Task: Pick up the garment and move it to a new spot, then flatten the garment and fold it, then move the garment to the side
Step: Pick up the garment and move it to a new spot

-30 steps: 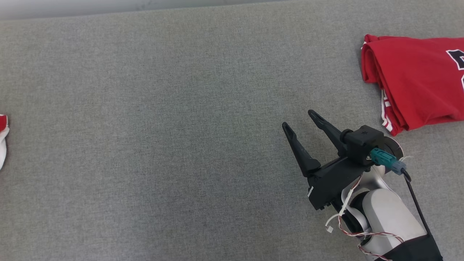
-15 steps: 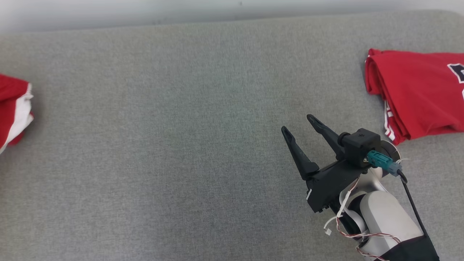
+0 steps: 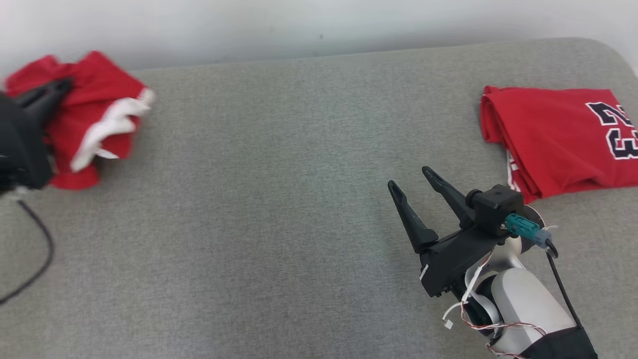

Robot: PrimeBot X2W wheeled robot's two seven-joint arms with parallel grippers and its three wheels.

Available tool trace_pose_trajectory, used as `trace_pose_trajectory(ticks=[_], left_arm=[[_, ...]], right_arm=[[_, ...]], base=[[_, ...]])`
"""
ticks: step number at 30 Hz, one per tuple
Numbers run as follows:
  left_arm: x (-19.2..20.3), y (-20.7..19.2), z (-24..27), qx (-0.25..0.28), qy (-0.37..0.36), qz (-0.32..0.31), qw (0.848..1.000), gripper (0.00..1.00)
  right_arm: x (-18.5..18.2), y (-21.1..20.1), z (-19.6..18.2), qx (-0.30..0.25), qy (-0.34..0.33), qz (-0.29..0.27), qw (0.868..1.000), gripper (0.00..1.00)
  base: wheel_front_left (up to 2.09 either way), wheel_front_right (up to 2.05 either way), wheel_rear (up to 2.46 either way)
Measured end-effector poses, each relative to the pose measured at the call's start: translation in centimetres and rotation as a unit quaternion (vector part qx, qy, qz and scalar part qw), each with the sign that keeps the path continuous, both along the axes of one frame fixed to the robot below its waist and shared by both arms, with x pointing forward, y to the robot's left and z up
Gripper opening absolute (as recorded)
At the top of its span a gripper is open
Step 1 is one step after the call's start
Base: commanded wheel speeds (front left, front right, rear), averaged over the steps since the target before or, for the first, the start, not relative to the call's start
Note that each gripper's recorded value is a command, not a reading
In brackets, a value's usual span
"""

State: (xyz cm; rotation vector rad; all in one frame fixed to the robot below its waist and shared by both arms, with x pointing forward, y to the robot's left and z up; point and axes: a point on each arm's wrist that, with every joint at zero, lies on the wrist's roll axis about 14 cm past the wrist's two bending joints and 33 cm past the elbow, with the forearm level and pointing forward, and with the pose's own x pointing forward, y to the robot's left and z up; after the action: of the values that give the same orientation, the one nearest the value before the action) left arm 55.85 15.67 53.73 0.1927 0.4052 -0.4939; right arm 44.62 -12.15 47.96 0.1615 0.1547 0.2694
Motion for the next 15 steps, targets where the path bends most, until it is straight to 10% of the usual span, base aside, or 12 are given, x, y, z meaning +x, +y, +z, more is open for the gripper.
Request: trace_pose_trajectory(ticks=[15], left_arm=[[-7.2,-16.8,0.6,-0.078,-0.019,-0.226,0.971,0.00]], right_arm=[[-1.5,-3.2,0.3,0.016,-0.009,-0.056,0.998,1.00]], base=[[0.00,0.00,0.00]])
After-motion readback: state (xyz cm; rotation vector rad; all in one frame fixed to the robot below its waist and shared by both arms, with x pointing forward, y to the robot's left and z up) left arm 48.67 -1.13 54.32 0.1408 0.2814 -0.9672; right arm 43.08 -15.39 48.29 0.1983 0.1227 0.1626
